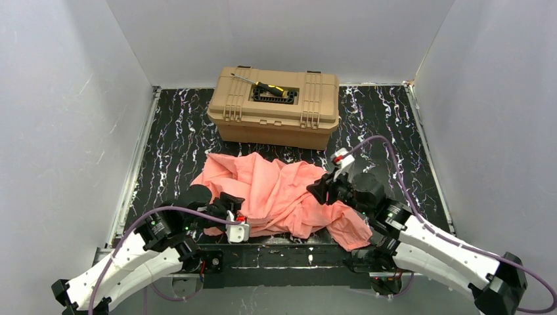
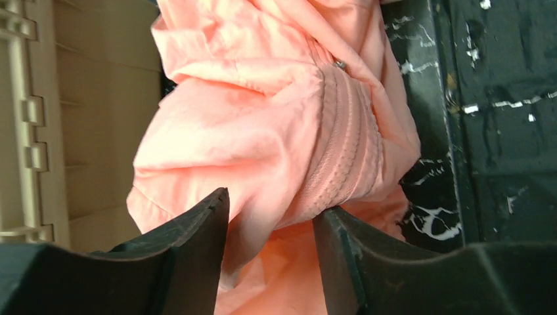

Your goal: Zip up the jacket

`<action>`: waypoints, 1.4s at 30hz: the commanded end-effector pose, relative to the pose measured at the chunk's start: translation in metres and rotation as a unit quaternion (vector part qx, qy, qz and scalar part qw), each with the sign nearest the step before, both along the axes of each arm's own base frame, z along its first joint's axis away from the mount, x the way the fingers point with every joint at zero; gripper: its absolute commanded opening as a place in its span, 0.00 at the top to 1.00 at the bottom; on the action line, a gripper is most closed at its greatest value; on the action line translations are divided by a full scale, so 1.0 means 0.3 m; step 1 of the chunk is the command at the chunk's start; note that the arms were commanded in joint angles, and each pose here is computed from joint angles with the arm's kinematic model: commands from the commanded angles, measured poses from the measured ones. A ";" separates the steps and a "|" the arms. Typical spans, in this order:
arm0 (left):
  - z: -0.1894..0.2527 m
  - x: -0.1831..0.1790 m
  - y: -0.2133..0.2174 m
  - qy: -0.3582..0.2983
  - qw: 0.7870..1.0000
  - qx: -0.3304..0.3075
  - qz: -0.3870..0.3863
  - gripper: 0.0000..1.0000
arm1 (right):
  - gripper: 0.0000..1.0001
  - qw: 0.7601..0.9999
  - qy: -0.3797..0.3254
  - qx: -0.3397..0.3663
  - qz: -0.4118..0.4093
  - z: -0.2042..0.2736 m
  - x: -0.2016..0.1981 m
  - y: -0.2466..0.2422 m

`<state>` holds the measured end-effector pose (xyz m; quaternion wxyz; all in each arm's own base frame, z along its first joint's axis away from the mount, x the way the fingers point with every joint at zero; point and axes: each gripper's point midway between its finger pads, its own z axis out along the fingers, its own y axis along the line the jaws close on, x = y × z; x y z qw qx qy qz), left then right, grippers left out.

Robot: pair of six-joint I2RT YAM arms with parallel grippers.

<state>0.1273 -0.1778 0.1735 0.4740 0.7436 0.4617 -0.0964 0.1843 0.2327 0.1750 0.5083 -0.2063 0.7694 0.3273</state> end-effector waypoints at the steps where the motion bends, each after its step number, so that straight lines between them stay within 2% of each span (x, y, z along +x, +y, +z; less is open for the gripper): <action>1: -0.018 -0.009 0.047 0.002 1.000 0.013 0.019 0.48 | 0.44 0.994 0.051 -0.035 0.092 -0.105 -0.069 0.093; 3: 0.024 -0.007 0.046 0.012 0.999 0.006 0.030 0.40 | 0.36 0.990 0.064 -0.059 0.109 -0.166 -0.077 0.123; 5: 0.079 -0.001 0.048 0.022 0.999 0.000 0.047 0.32 | 0.36 0.987 0.075 -0.084 0.117 -0.226 -0.080 0.143; 9: 0.223 -0.046 0.024 0.051 0.998 -0.030 0.028 0.29 | 0.37 0.980 0.093 -0.106 0.139 -0.321 -0.117 0.176; 10: 0.248 -0.063 0.009 0.063 0.997 -0.037 0.014 0.29 | 0.39 0.979 0.096 -0.105 0.144 -0.335 -0.128 0.183; 14: 0.291 -0.147 -0.109 0.153 0.984 -0.057 -0.072 0.28 | 0.62 0.979 0.108 -0.102 0.141 -0.370 -0.148 0.182; 18: 0.163 -0.189 -0.202 0.252 0.959 -0.012 -0.132 0.27 | 0.65 0.981 0.120 -0.099 0.115 -0.384 -0.156 0.140; 22: 0.015 -0.163 -0.230 0.265 0.952 0.034 -0.150 0.28 | 0.70 0.985 0.121 -0.091 0.082 -0.373 -0.161 0.084; 25: -0.070 -0.172 -0.214 0.298 0.939 0.080 -0.151 0.28 | 0.85 0.987 0.125 -0.094 0.040 -0.382 -0.150 0.028; 29: -0.213 -0.179 -0.138 0.301 0.927 0.161 -0.156 0.26 | 0.99 0.988 0.122 -0.091 -0.014 -0.361 -0.124 -0.030; 31: -0.272 -0.149 -0.125 0.294 0.929 0.183 -0.131 0.30 | 0.99 0.988 0.126 -0.086 -0.024 -0.345 -0.127 -0.045; 35: -0.331 -0.085 -0.130 0.282 0.934 0.202 -0.084 0.44 | 0.99 0.989 0.129 -0.068 -0.021 -0.305 -0.136 -0.040; 38: -0.373 -0.067 -0.131 0.288 0.931 0.215 -0.065 0.53 | 0.71 0.990 0.128 -0.063 -0.008 -0.299 -0.138 -0.018; 39: -0.393 -0.055 -0.132 0.287 0.931 0.220 -0.054 0.60 | 0.63 0.990 0.129 -0.065 -0.003 -0.302 -0.139 -0.009; 40: -0.417 -0.032 -0.136 0.282 0.932 0.225 -0.037 0.69 | 0.57 0.989 0.129 -0.067 0.000 -0.297 -0.134 0.001; 41: -0.432 -0.010 -0.142 0.280 0.932 0.230 -0.023 0.85 | 0.52 0.989 0.127 -0.071 -0.005 -0.293 -0.126 0.004; 42: -0.445 0.007 -0.145 0.279 0.931 0.235 -0.013 0.97 | 0.48 0.990 0.123 -0.071 -0.008 -0.282 -0.117 0.007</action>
